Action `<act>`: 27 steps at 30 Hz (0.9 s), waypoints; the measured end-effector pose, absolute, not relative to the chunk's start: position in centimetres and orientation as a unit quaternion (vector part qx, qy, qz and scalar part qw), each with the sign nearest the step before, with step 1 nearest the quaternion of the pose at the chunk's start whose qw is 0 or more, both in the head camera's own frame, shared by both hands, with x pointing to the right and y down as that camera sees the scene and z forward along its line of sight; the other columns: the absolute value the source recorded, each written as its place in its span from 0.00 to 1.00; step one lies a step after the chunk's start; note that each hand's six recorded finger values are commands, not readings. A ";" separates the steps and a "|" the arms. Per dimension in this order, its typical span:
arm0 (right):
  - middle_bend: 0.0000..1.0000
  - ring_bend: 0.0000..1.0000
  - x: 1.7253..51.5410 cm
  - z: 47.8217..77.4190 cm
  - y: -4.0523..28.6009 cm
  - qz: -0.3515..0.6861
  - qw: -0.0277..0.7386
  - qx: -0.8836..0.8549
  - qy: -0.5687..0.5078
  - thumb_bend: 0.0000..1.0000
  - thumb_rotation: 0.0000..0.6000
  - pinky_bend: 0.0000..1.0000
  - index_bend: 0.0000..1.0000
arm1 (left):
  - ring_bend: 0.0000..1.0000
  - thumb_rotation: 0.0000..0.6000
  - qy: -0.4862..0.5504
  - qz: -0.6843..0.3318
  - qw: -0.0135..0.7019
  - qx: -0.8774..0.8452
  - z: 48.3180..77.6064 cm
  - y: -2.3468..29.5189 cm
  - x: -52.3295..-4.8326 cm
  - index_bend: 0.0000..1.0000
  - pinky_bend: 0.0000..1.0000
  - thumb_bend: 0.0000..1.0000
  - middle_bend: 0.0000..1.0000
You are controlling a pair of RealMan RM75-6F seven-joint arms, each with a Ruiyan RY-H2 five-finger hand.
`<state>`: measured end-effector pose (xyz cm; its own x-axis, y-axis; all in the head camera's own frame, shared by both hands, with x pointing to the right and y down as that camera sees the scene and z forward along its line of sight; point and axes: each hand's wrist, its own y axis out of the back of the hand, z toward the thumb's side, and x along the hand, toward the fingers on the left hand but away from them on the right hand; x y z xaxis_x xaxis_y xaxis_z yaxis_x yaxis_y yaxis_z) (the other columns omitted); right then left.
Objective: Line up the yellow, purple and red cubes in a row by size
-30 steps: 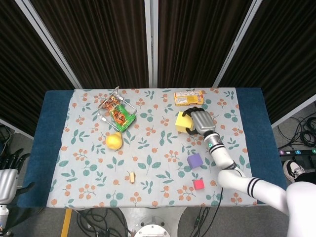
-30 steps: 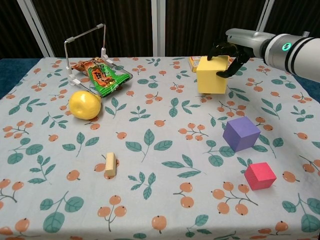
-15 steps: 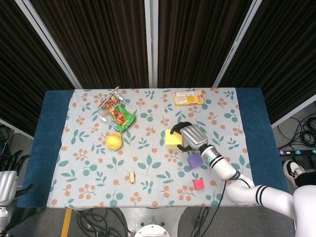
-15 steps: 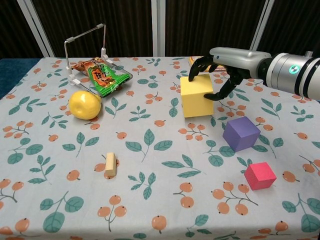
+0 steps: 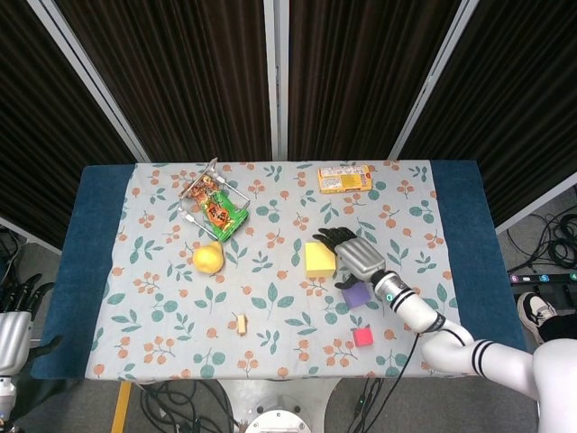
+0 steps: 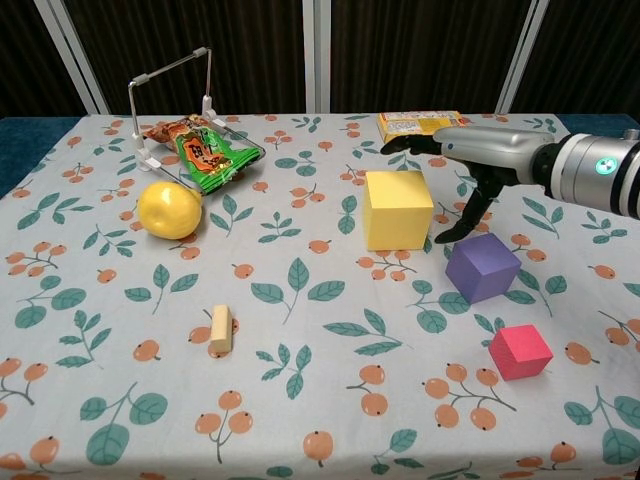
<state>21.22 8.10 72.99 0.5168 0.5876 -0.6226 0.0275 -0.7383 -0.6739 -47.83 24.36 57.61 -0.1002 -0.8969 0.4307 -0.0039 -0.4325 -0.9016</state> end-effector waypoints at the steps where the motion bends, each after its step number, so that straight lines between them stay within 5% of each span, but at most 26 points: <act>1: 0.00 0.00 21.5 72.7 8.1 0.452 0.310 -0.814 -0.192 0.03 1.00 0.00 0.00 | 0.16 1.00 0.396 -0.627 0.356 -0.568 57.6 24.4 -47.8 0.24 0.15 0.05 0.19; 7: 0.04 0.00 24.0 69.7 8.4 0.442 0.322 -0.809 -0.214 0.03 1.00 0.00 0.00 | 0.16 1.00 0.398 -0.627 0.355 -0.568 57.6 24.5 -47.9 0.24 0.15 0.05 0.19; 12: 0.13 0.00 26.8 68.1 10.0 0.450 0.331 -0.803 -0.205 0.07 1.00 0.00 0.13 | 0.16 1.00 0.397 -0.624 0.357 -0.571 57.6 24.4 -47.7 0.24 0.15 0.05 0.19; 27: 0.14 0.00 27.5 71.3 13.4 0.492 0.319 -0.798 -0.142 0.12 1.00 0.00 0.22 | 0.16 1.00 0.398 -0.627 0.352 -0.569 57.5 24.7 -47.9 0.24 0.15 0.05 0.19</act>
